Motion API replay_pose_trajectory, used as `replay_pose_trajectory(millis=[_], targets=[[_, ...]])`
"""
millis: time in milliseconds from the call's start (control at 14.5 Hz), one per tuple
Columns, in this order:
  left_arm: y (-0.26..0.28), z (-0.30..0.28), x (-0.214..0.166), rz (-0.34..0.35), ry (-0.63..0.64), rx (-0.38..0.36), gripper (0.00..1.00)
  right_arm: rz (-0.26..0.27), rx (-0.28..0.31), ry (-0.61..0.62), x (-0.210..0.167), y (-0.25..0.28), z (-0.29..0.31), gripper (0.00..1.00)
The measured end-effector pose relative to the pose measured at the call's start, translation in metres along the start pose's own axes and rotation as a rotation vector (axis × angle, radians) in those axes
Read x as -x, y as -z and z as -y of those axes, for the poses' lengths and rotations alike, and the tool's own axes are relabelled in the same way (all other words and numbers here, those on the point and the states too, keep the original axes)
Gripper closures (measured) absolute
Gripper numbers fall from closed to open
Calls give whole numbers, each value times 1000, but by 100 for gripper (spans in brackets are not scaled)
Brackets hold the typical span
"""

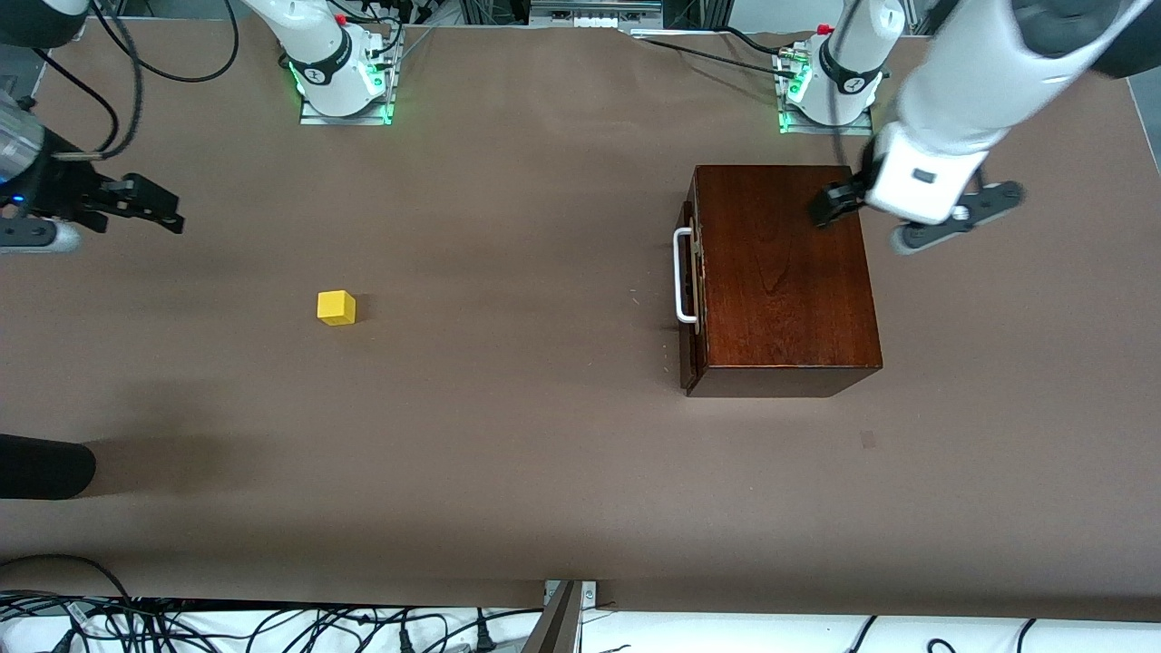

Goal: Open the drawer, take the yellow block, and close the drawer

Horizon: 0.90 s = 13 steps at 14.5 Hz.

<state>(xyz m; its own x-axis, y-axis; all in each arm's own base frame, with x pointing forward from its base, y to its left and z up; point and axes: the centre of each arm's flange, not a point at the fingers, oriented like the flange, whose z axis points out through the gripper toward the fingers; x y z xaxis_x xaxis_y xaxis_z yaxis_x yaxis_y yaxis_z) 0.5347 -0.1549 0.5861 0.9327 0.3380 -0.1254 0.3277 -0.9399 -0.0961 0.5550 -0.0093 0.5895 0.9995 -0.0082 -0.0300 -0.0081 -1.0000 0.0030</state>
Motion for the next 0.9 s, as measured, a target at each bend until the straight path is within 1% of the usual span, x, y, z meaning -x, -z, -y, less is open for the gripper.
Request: replay_pose_trajectory(millis=[138, 344, 482, 620, 895], targets=[[4, 46, -19, -3, -88, 8, 0, -24, 2, 9, -1, 13, -3, 0], [6, 100, -40, -4, -196, 21, 0, -21, 2, 31, 0, 15, -4, 0], [6, 110, -43, -10, -239, 25, 0, -4, -10, 22, 2, 14, -7, 0], [5, 109, -42, -19, -257, 27, 0, 7, -11, 10, 3, 14, -7, 0], [9, 104, -38, -29, -274, 28, 0, 45, -14, 49, 8, 11, -7, 0]])
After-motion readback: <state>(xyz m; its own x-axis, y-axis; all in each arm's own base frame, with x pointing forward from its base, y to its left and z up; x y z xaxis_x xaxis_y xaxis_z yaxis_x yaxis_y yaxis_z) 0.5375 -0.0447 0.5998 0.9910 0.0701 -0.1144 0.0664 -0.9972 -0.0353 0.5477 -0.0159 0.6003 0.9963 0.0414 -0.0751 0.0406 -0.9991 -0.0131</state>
